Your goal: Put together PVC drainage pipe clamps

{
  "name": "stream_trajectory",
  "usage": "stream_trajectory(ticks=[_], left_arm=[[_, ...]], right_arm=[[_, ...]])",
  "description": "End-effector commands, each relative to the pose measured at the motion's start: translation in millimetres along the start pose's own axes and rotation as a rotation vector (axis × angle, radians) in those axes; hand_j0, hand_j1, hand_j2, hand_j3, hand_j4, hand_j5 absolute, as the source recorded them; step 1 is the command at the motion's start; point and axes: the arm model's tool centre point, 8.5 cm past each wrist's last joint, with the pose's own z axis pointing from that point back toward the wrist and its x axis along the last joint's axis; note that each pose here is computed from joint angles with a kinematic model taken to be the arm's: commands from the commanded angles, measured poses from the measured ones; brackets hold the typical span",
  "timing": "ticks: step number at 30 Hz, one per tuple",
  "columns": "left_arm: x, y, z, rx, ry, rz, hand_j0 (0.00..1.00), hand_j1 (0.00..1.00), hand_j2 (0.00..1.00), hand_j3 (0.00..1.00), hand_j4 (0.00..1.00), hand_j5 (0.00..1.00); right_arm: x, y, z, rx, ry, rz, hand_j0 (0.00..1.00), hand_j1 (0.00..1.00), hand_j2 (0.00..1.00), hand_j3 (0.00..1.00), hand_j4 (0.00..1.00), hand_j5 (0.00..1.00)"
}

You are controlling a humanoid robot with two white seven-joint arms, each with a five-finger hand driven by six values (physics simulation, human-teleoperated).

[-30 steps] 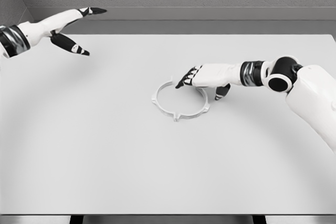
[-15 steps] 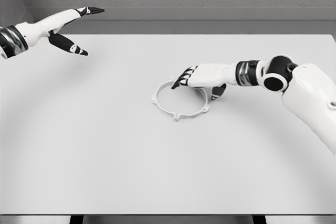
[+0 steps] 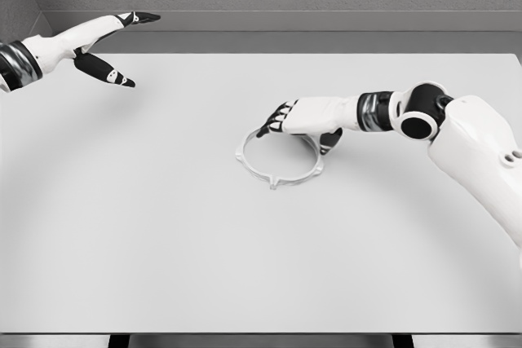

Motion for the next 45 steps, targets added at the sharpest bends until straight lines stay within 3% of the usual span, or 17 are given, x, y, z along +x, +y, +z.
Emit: stream_trajectory(ticks=[1, 9, 14, 16, 18, 20, 23, 25, 28, 31, 33, 34, 35, 38, 41, 42, 45], left_arm=[[0, 1.1, 0, 0.007, -0.002, 0.006, 1.00, 1.00, 1.00, 1.00, 1.00, 1.00], [1, 1.3, 0, 0.008, -0.004, 0.006, 1.00, 1.00, 1.00, 1.00, 1.00, 1.00], [1, 1.2, 0, 0.007, -0.003, 0.005, 1.00, 1.00, 1.00, 1.00, 1.00, 1.00], [1, 1.2, 0, 0.007, -0.003, 0.005, 1.00, 1.00, 1.00, 1.00, 1.00, 1.00], [0, 1.1, 0, 0.007, -0.002, 0.006, 1.00, 1.00, 1.00, 1.00, 1.00, 1.00], [-2, 1.4, 1, 0.011, 0.003, 0.014, 1.00, 1.00, 1.00, 1.00, 1.00, 1.00], [-2, -1.9, -2, 0.007, 0.002, 0.022, 1.00, 1.00, 1.00, 1.00, 1.00, 1.00], [-4, -1.4, 0, 0.009, 0.008, 0.024, 1.00, 1.00, 1.00, 1.00, 1.00, 1.00], [-3, -1.8, -1, 0.009, 0.007, 0.025, 1.00, 1.00, 1.00, 1.00, 1.00, 1.00], [-5, -0.7, 1, 0.009, 0.011, 0.023, 1.00, 1.00, 1.00, 1.00, 1.00, 1.00], [-3, -1.2, 0, 0.009, 0.007, 0.023, 1.00, 1.00, 1.00, 1.00, 1.00, 1.00], [-3, -2.7, -1, 0.006, 0.006, 0.025, 1.00, 1.00, 1.00, 1.00, 1.00, 1.00], [-3, -3.6, -2, 0.006, 0.005, 0.027, 1.00, 1.00, 1.00, 1.00, 1.00, 1.00], [-2, -4.5, -4, 0.004, 0.001, 0.027, 1.00, 1.00, 1.00, 1.00, 1.00, 1.00], [-2, -5.1, -4, 0.003, 0.000, 0.027, 1.00, 1.00, 1.00, 1.00, 1.00, 1.00], [1, -7.0, -5, 0.002, -0.012, 0.023, 1.00, 1.00, 1.00, 1.00, 1.00, 1.00], [8, -14.0, 7, 0.031, -0.049, 0.011, 1.00, 1.00, 1.00, 1.00, 1.00, 1.00]], right_arm=[[1.7, -0.5, -2, -0.002, -0.007, -0.004, 1.00, 1.00, 1.00, 1.00, 1.00, 1.00], [2.6, -5.9, -2, -0.009, -0.010, 0.006, 1.00, 1.00, 1.00, 1.00, 1.00, 1.00], [-14.7, -17.7, 17, -0.061, 0.039, -0.014, 1.00, 1.00, 1.00, 1.00, 1.00, 1.00], [-29.0, -13.6, 44, -0.075, 0.080, -0.033, 1.00, 1.00, 1.00, 1.00, 1.00, 1.00], [-39.3, -8.6, 76, -0.145, 0.079, -0.121, 1.00, 1.00, 1.00, 1.00, 1.00, 1.00], [-50.1, 18.1, 105, -0.183, 0.121, -0.206, 1.00, 1.00, 1.00, 1.00, 1.00, 1.00], [-44.1, 55.7, 104, -0.180, 0.124, -0.284, 1.00, 1.00, 1.00, 1.00, 1.00, 1.00], [-42.7, 59.9, 103, -0.179, 0.120, -0.294, 1.00, 1.00, 1.00, 1.00, 1.00, 1.00], [-52.6, 43.2, 108, -0.234, 0.134, -0.303, 1.00, 1.00, 1.00, 1.00, 1.00, 1.00], [-70.8, 14.7, 76, -0.281, 0.135, -0.355, 1.00, 1.00, 1.00, 1.00, 1.00, 1.00], [-77.0, -6.9, 76, -0.306, 0.139, -0.341, 1.00, 1.00, 1.00, 1.00, 1.00, 1.00], [-75.1, -7.9, 71, -0.300, 0.137, -0.335, 1.00, 1.00, 1.00, 1.00, 1.00, 1.00], [-78.6, -5.5, 71, -0.283, 0.164, -0.322, 1.00, 1.00, 1.00, 1.00, 1.00, 1.00], [-83.7, 23.3, 67, -0.272, 0.185, -0.404, 1.00, 1.00, 1.00, 1.00, 1.00, 1.00], [-94.1, 27.5, 90, -0.381, 0.218, -0.469, 1.00, 1.00, 1.00, 1.00, 1.00, 1.00], [-90.5, 45.1, 87, -0.374, 0.219, -0.501, 1.00, 1.00, 1.00, 1.00, 1.00, 1.00], [-81.0, 73.3, 78, -0.365, 0.199, -0.566, 1.00, 1.00, 1.00, 1.00, 1.00, 1.00]])
